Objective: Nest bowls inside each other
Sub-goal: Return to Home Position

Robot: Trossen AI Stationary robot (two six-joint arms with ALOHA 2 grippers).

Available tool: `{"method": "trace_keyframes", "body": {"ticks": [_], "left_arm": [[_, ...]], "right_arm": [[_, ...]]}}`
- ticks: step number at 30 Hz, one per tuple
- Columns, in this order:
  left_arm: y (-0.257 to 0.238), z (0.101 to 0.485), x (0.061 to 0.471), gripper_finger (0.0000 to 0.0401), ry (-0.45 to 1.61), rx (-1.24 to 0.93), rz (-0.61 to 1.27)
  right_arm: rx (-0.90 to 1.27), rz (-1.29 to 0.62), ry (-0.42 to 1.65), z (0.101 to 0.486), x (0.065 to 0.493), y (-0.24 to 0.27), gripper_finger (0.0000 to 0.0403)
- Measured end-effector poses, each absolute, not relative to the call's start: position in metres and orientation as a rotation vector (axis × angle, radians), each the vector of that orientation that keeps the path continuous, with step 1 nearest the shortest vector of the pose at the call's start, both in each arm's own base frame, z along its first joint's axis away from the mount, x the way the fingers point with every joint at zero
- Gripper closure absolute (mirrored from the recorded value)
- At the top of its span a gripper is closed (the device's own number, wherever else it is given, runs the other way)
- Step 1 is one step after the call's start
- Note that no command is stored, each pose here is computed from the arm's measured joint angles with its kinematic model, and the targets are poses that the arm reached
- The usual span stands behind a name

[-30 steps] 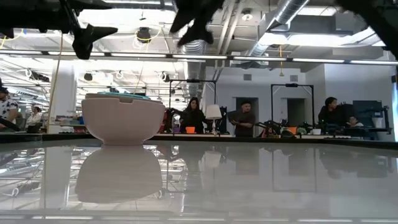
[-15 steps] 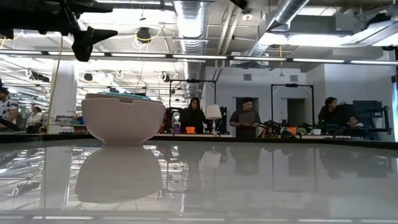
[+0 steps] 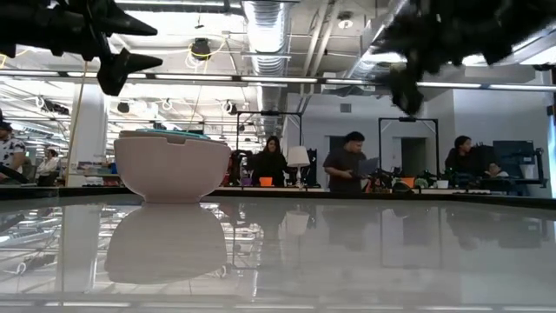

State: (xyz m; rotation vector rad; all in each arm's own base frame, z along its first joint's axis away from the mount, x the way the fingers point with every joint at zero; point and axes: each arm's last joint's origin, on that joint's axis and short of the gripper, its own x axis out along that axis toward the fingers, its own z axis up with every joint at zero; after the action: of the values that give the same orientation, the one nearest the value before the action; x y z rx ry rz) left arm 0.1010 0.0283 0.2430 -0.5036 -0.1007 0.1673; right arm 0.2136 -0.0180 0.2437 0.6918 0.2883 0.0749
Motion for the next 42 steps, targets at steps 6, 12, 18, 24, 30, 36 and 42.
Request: {"method": "trace_keyframes", "body": {"ticks": [6, 12, 18, 24, 30, 36, 42], "left_arm": [[0.030, 0.241, 0.101, 0.0163, -0.084, -0.463, 0.218], [0.030, 0.241, 0.101, 0.0163, -0.084, -0.470, 0.223], [0.030, 0.240, 0.101, 0.0163, -0.084, -0.481, 0.224], [0.030, 0.238, 0.101, 0.0163, -0.059, -0.481, 0.240], [0.030, 0.237, 0.101, 0.0175, -0.046, -0.467, 0.229], [0.027, 0.237, 0.101, 0.0246, -0.038, -0.453, 0.198], [0.022, 0.237, 0.103, 0.0342, -0.022, -0.406, 0.143]], "right_arm": [[0.759, -0.009, 0.452, 0.204, 0.201, -0.020, 0.0207], [0.620, 0.061, 0.334, 0.222, 0.181, -0.011, 0.0245], [0.461, -0.036, 0.244, 0.218, 0.146, -0.004, 0.0342], [0.441, -0.055, 0.160, 0.192, 0.122, -0.003, 0.0381], [0.374, -0.084, 0.079, 0.180, 0.109, -0.005, 0.0374], [0.290, -0.098, 0.057, 0.180, 0.099, -0.007, 0.0383], [0.280, -0.105, 0.079, 0.176, 0.092, -0.007, 0.0367]]}}
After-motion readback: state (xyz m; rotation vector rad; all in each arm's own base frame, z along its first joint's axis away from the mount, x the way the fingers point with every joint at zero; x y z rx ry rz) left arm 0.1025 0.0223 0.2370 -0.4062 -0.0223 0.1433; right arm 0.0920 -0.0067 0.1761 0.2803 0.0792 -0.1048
